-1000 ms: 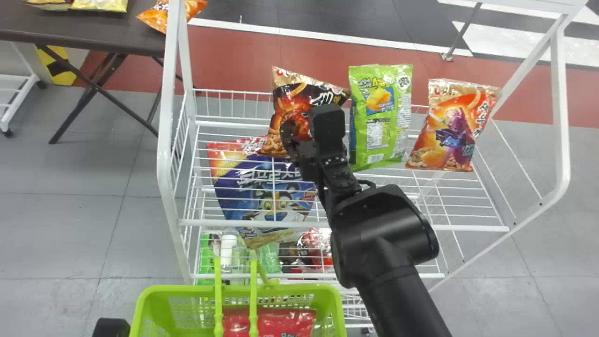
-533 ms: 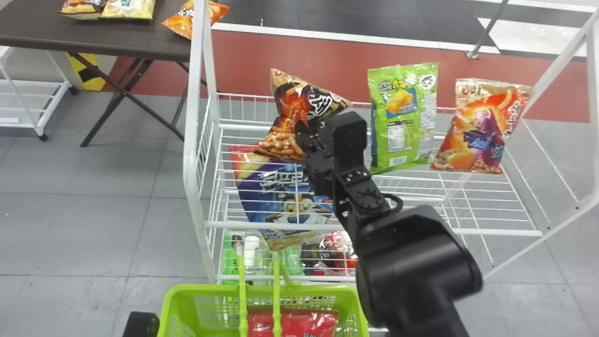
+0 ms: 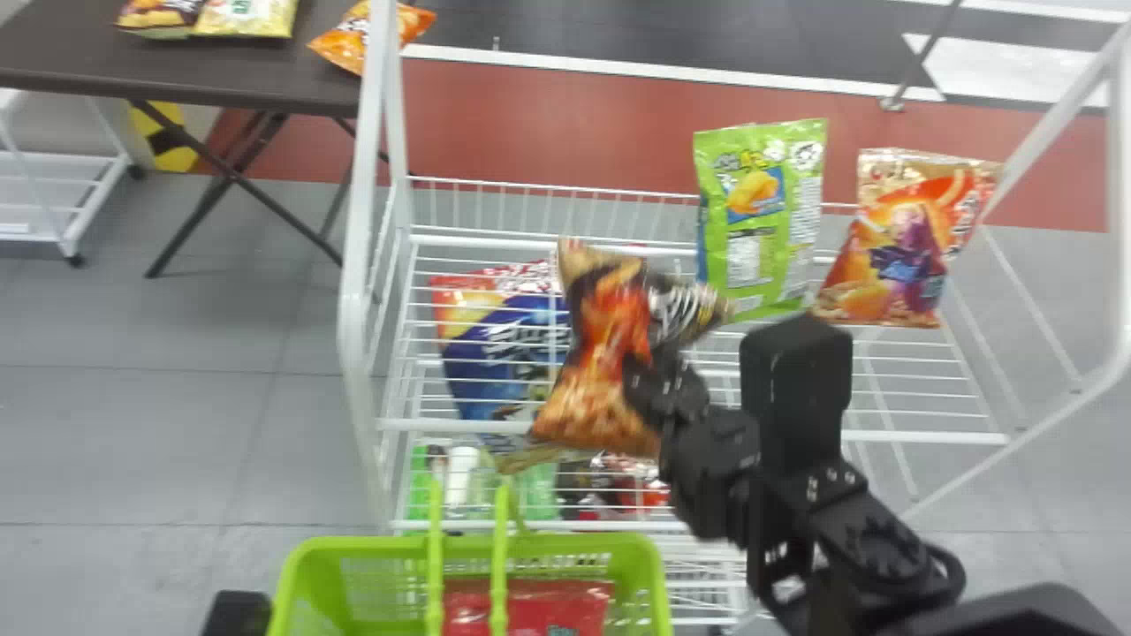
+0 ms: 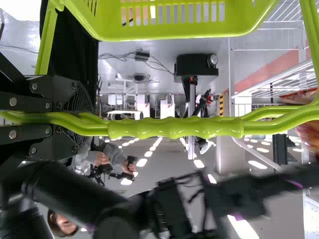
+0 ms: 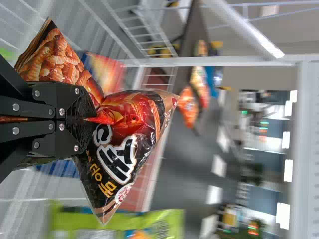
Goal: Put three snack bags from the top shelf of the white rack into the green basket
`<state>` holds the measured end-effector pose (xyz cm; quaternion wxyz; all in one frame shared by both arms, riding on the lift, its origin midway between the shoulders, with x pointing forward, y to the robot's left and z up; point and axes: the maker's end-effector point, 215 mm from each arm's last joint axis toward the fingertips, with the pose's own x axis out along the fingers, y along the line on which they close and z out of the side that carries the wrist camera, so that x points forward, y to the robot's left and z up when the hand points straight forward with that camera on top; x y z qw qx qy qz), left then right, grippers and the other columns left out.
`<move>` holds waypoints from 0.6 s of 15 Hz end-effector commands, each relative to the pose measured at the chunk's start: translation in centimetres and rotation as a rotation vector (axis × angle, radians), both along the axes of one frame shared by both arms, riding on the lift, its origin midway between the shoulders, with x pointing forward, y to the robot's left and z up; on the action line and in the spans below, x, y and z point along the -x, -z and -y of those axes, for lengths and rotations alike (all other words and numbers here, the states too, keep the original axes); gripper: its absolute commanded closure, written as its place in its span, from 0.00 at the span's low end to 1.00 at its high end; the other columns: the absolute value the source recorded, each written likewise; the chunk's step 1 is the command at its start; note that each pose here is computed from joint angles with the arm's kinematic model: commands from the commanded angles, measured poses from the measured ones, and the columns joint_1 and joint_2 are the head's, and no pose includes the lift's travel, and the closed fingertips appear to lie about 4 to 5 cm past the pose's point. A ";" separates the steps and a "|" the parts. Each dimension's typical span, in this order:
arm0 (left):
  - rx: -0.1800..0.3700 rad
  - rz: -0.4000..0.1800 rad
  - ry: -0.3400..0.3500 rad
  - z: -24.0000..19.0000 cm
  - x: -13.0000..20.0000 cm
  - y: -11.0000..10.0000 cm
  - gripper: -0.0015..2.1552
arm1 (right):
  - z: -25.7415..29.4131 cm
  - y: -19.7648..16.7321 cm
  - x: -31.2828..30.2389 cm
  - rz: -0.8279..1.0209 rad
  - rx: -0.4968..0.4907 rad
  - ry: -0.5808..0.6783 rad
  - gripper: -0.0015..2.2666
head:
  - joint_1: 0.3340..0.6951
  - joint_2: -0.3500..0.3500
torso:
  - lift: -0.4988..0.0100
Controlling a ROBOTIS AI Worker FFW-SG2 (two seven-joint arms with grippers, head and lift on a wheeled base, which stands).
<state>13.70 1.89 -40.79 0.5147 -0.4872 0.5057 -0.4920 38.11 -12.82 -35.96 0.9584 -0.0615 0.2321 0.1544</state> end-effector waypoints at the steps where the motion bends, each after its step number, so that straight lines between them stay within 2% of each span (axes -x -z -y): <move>1: 0.000 -0.006 -0.002 0.0 0.3 0.0 0.99 | 1.7 2.8 5.6 -0.177 0.010 0.005 0.93 | 1.00 0.18 | 0.98; 2: -0.004 -0.015 -0.004 0.0 0.7 0.2 0.99 | 1.6 3.6 7.9 -0.240 0.005 -0.017 0.93 | 1.00 0.10 | 0.98; 5: -0.009 -0.002 -0.020 0.2 1.2 0.0 1.00 | 1.5 6.8 15.2 -0.488 -0.004 -0.073 0.93 | 1.00 0.00 | 0.98; 7: -0.012 0.002 -0.011 0.6 1.6 -0.1 1.00 | 0.1 8.5 19.8 -0.628 -0.051 -0.132 0.93 | 1.00 0.00 | 0.98; 9: -0.015 0.002 -0.002 0.9 2.0 -0.1 1.00 | -2.2 9.5 21.6 -0.677 -0.115 -0.196 0.93 | 1.00 0.00 | 0.98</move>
